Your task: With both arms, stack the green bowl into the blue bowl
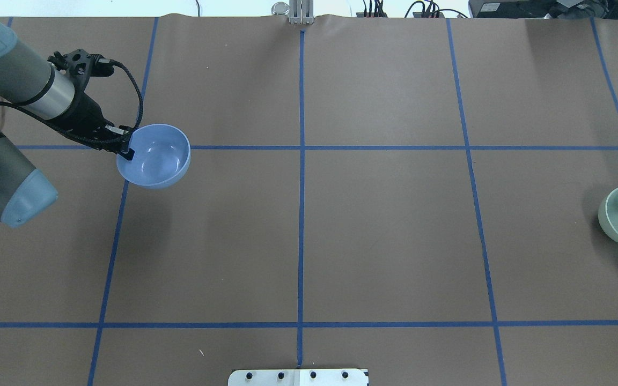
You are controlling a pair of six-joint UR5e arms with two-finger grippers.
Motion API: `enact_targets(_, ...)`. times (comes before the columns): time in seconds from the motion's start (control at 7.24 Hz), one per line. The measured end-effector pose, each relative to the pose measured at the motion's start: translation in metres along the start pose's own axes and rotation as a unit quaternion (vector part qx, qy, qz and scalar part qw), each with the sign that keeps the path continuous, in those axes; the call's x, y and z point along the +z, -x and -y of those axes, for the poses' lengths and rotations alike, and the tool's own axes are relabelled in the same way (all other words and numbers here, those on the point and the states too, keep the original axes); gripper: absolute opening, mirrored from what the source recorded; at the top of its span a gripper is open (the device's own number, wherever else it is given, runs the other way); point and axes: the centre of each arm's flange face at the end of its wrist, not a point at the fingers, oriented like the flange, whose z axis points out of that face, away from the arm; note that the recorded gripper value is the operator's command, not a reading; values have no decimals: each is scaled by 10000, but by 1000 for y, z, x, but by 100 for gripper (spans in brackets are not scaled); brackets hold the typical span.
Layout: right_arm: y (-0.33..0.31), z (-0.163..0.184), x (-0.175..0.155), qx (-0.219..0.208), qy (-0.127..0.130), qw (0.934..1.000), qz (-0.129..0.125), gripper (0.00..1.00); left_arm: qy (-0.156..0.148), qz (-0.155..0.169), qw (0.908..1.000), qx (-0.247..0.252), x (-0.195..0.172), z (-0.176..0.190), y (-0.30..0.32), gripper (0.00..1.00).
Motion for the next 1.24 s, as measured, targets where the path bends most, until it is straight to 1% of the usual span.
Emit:
enact_targets(0.14,8,10,-5,-15,-68,10000,32,0,17,-42,10000,-52,4,4,-15,0)
enact_targets(0.28,23,28,-15,0,-173,9998,89,0,41,-69,9999,-130,14,6,-37,0)
enact_targets(0.41,38,47,-25,19,-259,9995,168,0,30,-24,9998,-219,31,7,-67,0)
enact_targets(0.55,54,64,-36,27,-280,9992,292,0,10,44,9995,-312,53,7,-99,0)
enact_targets(0.69,77,80,-53,88,-284,9987,412,0,-5,94,9992,-400,71,5,-125,0)
enact_targets(0.83,106,96,-79,236,-322,9980,492,0,-22,140,9989,-454,88,-2,-147,0)
enact_targets(1.11,155,117,-123,428,-471,9962,597,0,-61,173,9983,-556,112,-15,-186,0)
enact_targets(1.24,173,127,-138,495,-561,9951,648,0,-82,159,9980,-609,121,-21,-208,0)
